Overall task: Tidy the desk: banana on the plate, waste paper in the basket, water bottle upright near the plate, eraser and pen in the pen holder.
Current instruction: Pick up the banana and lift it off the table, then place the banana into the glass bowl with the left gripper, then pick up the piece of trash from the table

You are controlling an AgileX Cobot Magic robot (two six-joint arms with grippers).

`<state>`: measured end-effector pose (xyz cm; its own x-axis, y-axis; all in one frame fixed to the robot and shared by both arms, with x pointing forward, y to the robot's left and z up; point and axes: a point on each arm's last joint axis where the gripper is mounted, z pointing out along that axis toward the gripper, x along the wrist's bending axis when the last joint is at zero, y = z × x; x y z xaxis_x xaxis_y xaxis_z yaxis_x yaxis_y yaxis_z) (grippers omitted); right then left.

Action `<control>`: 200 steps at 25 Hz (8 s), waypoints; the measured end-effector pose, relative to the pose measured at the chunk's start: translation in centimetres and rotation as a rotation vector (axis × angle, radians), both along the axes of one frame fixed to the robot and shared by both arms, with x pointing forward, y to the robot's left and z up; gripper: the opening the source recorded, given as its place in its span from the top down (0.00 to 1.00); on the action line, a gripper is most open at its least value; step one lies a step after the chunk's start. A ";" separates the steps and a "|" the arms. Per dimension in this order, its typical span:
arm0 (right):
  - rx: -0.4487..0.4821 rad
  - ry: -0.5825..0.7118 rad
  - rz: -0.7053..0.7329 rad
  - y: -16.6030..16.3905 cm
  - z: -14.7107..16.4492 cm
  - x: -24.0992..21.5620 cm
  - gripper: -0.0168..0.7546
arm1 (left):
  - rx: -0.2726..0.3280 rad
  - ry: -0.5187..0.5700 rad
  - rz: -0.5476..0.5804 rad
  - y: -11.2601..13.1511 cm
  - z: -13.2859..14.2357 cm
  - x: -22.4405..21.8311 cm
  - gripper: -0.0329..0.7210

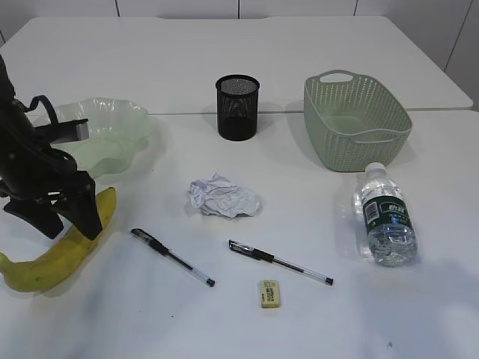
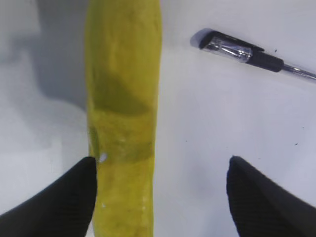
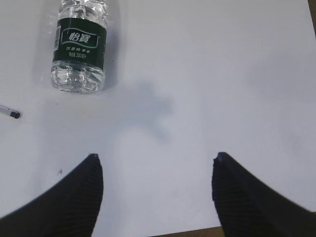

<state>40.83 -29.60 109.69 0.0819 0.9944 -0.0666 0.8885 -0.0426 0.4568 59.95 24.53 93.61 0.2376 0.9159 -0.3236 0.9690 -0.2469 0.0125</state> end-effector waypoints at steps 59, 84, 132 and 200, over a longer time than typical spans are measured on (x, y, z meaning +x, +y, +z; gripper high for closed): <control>0.000 0.002 0.000 0.0 0.0 0.0 0.31 | 0.100 0.037 -0.070 0.2 -3.8 0.5 0.42; 0.000 0.004 -0.002 0.0 0.0 0.0 0.31 | 0.083 0.102 -0.109 -0.2 -2.8 1.1 0.60; -0.036 -0.030 0.005 -0.3 0.2 0.2 0.31 | 0.246 -0.642 -0.011 2.7 1.4 15.2 0.61; 0.179 -0.082 0.124 2.4 -2.2 5.3 0.31 | 0.248 -0.636 0.004 3.1 10.9 13.4 0.31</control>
